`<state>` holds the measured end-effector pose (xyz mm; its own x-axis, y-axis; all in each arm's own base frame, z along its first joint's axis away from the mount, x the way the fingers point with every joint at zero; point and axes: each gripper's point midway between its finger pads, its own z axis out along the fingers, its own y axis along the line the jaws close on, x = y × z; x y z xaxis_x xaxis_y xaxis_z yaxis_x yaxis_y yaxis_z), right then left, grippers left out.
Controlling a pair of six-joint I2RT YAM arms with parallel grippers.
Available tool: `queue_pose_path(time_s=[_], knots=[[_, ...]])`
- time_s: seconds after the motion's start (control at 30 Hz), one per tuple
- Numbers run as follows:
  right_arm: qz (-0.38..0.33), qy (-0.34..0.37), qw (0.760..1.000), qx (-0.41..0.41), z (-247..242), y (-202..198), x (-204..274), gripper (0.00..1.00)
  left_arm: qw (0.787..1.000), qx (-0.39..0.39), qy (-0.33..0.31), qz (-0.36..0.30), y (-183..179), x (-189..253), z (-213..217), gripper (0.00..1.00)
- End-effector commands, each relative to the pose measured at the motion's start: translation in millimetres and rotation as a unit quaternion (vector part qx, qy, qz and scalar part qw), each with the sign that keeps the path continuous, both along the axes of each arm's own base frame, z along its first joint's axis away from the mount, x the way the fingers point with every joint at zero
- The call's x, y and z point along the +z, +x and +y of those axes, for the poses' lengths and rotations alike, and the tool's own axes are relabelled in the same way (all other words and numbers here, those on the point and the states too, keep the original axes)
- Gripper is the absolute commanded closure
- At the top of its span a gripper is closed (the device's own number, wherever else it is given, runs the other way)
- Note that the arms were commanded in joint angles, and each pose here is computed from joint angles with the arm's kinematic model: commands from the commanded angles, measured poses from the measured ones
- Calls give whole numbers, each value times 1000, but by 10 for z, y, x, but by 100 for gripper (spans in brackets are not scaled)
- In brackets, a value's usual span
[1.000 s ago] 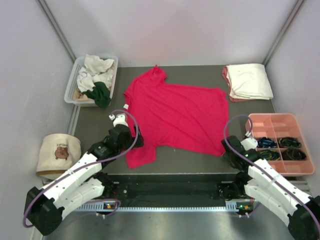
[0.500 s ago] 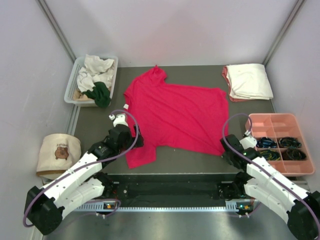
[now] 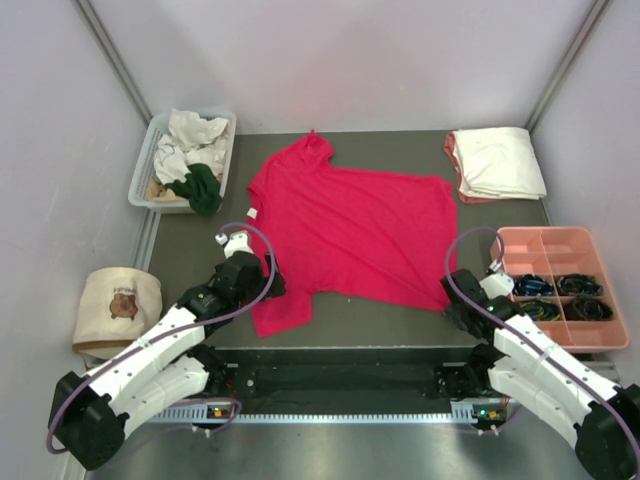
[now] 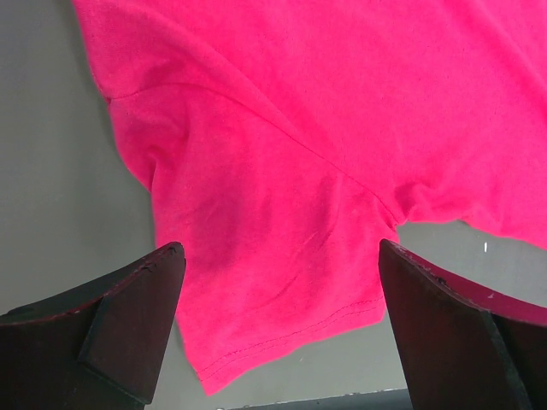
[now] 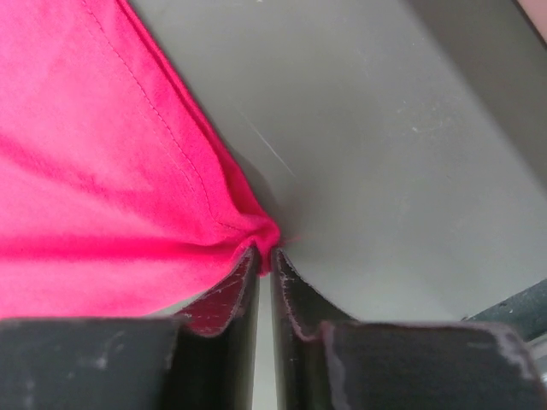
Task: Fold and stack the t-shirts
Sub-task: Grap the side of the flattened tshirt closest away from the robot with both arms
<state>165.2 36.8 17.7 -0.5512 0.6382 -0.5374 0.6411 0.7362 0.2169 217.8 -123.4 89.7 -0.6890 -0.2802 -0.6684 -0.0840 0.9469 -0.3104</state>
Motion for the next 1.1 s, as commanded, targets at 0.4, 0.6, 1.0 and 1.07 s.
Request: queue_pose_path(time_s=[0.4, 0.6, 1.0, 1.07], knots=[[-32, -2, 999, -17, -74, -3, 237, 61, 1000, -4, -9, -9, 55, 40, -67, 1], [-30, -4, 999, -17, -77, -2, 208, 60, 1000, -6, -11, -9, 73, 34, -90, 1], [-19, 3, 1000, -5, 6, 45, 99, 65, 1000, -4, -5, -7, 69, 20, -66, 1], [-19, 4, 1000, -4, 15, 49, 83, 69, 1000, -2, -5, -9, 66, 24, -55, 1]])
